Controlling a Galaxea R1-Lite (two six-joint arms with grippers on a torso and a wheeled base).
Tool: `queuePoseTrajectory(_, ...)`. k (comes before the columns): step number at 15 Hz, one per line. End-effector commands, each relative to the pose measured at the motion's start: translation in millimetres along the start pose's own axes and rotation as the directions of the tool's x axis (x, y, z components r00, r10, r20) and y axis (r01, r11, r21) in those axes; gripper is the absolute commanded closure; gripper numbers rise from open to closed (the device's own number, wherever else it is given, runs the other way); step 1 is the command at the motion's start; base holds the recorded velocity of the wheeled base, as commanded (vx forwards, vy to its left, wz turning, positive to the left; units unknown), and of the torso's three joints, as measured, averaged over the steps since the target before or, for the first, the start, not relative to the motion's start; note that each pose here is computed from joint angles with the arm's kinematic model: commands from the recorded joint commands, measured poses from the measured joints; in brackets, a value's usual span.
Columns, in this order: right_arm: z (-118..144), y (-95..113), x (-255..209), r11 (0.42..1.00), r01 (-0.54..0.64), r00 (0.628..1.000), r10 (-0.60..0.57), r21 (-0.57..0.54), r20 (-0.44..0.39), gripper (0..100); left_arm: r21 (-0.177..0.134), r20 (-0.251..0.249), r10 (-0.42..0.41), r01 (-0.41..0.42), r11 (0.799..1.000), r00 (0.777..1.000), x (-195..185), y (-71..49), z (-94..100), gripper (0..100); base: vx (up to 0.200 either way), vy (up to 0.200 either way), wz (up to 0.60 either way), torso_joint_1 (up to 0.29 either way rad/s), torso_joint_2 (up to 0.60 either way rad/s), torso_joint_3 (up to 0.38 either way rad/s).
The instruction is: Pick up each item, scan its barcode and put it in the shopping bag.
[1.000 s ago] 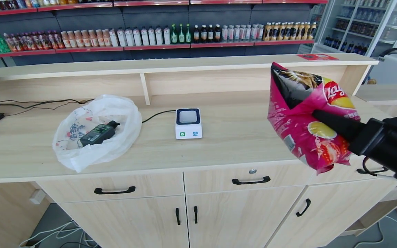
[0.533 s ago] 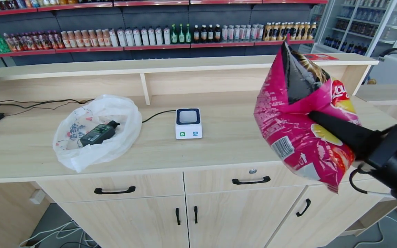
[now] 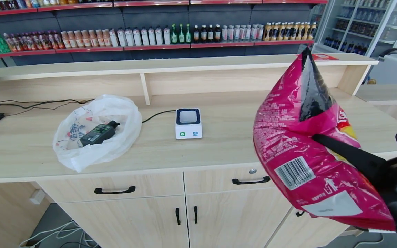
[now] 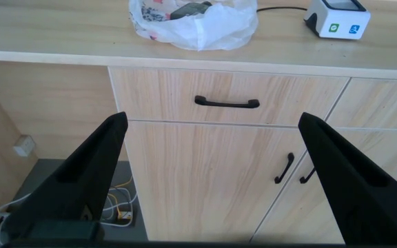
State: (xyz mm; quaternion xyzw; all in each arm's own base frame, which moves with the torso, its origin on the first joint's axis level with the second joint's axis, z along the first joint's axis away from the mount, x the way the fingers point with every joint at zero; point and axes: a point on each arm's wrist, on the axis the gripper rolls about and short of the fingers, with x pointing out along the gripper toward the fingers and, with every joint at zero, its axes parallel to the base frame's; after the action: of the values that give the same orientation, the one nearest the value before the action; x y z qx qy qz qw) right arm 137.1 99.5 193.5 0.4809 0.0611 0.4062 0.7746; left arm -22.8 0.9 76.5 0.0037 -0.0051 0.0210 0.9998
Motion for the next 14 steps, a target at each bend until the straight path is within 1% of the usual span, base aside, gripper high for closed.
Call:
queuePoseTrajectory(1, -2, 6, -4, 0.996, -0.039, 0.999, 0.039, 0.076, -0.007, 100, 0.000, 0.000, 0.000, 0.000, 1.000, 1.000, 0, 0.0, 0.0, 0, 0.000, 0.000, 0.00, 0.000, 0.00, 0.000)
queuePoseTrajectory(3, 2, 12, 2, 0.992, -0.070, 0.998, 0.069, 0.105, 0.011, 100, 0.000, 0.000, 0.001, -0.001, 1.000, 1.000, 0, 0.0, 0.0, 0, 0.000, 0.000, 0.00, 0.000, 0.00, 0.000)
queuePoseTrajectory(5, 0, 16, 1, 0.988, -0.092, 0.996, 0.093, 0.122, -0.002, 100, 0.000, 0.000, 0.001, -0.001, 1.000, 1.000, 0, 0.0, 0.0, 0, 0.000, 0.000, 0.00, 0.000, 0.00, 0.000)
queuePoseTrajectory(7, 0, 25, -2, 0.983, -0.137, 0.990, 0.138, 0.121, 0.000, 100, 0.000, 0.000, 0.000, 0.000, 1.000, 1.000, 0, 0.0, 0.0, 0, 0.000, 0.000, 0.00, 0.000, 0.00, 0.000)
queuePoseTrajectory(9, 9, 41, -1, 0.967, -0.218, 0.976, 0.215, 0.133, 0.034, 100, 0.000, 0.000, 0.001, -0.001, 1.000, 1.000, 0, 0.0, 0.0, 0, 0.000, 0.000, 0.00, 0.000, 0.00, 0.000)
queuePoseTrajectory(12, 9, 44, -3, 0.960, -0.239, 0.971, 0.240, 0.149, 0.011, 100, 0.000, 0.000, 0.001, -0.001, 1.000, 1.000, 0, 0.0, 0.0, 0, 0.000, 0.000, 0.00, 0.000, 0.00, 0.000)
queuePoseTrajectory(14, 6, 40, -8, 0.961, -0.230, 0.971, 0.236, 0.151, -0.025, 100, 0.000, 0.000, 0.000, 0.000, 1.000, 1.000, 0, 0.0, 0.0, 0, 0.000, 0.000, 0.00, 0.000, 0.00, 0.000)
